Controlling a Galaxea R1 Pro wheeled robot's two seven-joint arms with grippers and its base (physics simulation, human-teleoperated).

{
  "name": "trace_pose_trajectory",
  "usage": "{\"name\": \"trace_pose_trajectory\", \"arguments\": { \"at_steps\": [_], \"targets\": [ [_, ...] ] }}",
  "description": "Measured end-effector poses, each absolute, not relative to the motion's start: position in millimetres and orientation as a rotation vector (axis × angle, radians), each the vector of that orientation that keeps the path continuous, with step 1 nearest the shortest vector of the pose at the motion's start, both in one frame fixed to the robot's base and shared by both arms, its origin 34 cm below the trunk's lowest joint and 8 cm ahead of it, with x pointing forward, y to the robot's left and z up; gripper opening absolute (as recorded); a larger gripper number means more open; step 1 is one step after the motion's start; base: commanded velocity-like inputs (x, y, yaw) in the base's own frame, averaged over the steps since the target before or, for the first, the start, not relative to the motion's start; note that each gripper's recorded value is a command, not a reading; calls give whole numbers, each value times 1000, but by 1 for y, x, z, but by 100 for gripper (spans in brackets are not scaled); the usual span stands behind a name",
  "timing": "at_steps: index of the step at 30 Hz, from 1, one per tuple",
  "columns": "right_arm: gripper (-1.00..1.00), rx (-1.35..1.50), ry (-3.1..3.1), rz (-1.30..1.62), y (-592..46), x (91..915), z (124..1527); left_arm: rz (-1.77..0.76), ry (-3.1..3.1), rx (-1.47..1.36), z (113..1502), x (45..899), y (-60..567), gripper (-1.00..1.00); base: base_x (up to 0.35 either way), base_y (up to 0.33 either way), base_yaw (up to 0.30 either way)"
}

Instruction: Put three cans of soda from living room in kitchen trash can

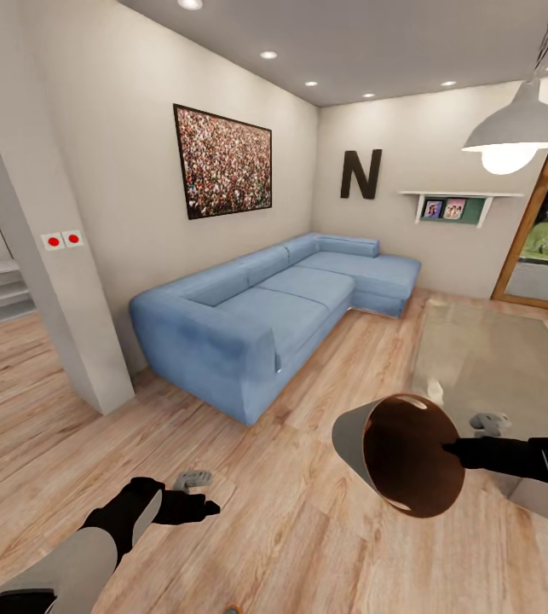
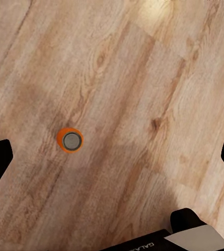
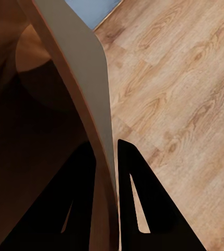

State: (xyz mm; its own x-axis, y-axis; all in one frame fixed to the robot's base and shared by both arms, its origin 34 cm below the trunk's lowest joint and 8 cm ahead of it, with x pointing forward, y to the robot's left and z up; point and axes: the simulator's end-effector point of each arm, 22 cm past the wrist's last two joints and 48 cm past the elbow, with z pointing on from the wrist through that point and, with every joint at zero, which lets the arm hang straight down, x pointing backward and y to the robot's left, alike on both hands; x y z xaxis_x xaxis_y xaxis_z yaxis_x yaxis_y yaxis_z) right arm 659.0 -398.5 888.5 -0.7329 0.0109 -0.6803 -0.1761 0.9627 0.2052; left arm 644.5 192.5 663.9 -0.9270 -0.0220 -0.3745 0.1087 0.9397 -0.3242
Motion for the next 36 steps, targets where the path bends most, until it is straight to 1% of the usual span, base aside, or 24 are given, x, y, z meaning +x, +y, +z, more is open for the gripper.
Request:
{"name": "trace_pose_trajectory", "arguments": {
  "at_steps": [23,36],
  "targets": [
    [-100,-115,2362,336,-397,660,894,-488,2714,61,664,645,191,100,21,0,0],
    [-100,-114,2358,339,-397,660,875,-496,2714,68,644,644,185,100,1,0,0]
  ]
}}
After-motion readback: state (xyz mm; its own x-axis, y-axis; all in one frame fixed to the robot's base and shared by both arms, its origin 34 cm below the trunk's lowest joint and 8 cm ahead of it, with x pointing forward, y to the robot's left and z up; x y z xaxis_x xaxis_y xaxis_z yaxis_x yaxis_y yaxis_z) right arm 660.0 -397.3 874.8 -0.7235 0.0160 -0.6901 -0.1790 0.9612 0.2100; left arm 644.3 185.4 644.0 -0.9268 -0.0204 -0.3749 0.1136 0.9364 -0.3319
